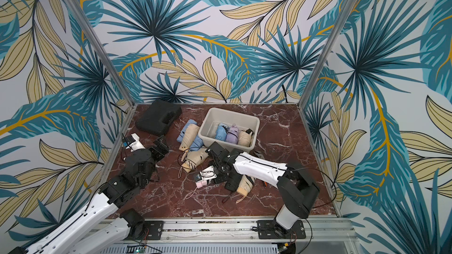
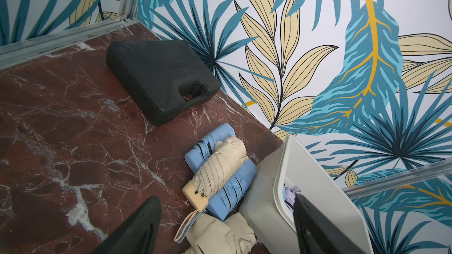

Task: Put the umbrella into the storage box
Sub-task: Pick up the umbrella from the center of the board.

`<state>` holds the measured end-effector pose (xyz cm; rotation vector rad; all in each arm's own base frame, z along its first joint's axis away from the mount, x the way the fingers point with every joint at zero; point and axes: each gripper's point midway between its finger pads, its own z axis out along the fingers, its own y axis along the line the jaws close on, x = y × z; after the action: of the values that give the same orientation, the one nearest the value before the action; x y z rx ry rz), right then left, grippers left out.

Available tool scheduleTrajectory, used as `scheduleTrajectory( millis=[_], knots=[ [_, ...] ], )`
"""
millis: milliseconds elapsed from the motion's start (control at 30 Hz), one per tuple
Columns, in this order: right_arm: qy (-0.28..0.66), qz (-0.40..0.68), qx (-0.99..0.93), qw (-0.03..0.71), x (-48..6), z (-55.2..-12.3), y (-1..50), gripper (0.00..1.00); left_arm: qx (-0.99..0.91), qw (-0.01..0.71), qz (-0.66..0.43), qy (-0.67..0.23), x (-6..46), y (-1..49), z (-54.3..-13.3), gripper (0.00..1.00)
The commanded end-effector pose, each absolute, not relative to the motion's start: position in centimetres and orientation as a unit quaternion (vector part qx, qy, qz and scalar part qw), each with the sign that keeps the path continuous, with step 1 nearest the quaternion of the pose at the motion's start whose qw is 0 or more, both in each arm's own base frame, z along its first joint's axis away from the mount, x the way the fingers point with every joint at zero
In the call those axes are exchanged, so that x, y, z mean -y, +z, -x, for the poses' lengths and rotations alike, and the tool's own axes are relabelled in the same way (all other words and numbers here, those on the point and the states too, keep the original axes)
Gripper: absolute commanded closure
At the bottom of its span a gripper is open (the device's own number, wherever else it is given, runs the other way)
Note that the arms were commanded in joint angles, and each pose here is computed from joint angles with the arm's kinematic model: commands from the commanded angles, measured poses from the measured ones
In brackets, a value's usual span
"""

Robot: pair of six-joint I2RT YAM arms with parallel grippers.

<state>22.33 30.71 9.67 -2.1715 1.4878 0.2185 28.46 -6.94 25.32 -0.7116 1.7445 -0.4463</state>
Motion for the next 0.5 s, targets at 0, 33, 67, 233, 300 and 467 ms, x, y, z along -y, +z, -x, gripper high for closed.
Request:
scheduleTrajectory(
  millis=[0,33,67,233,300,467],
  knots=[
    [0.125,0.746,-0.562,0.335,-32.4,-22.0,14.1,0.63,-0.730,0.581,0.319,-0.168,5.4,26.7,-28.0,0.12],
    [0.132,0.730,-0.568,0.356,-32.5,-22.1,15.4,0.63,-0.729,0.582,0.321,-0.166,5.3,26.8,-28.0,0.13],
    [0.139,0.716,-0.575,0.371,-32.5,-22.1,16.4,0.63,-0.728,0.583,0.322,-0.165,5.2,26.9,-27.9,0.13],
    [0.160,0.632,-0.610,0.450,-32.0,-22.7,21.6,0.63,-0.729,0.576,0.332,-0.162,4.9,26.3,-28.0,0.13],
    [0.167,0.597,-0.618,0.484,-31.8,-23.5,24.1,0.63,-0.740,0.565,0.330,-0.154,4.8,25.5,-27.8,0.13],
    [0.173,0.509,-0.648,0.540,-30.8,-25.7,28.5,0.63,-0.749,0.548,0.338,-0.159,4.9,24.2,-27.6,0.13]
  ],
)
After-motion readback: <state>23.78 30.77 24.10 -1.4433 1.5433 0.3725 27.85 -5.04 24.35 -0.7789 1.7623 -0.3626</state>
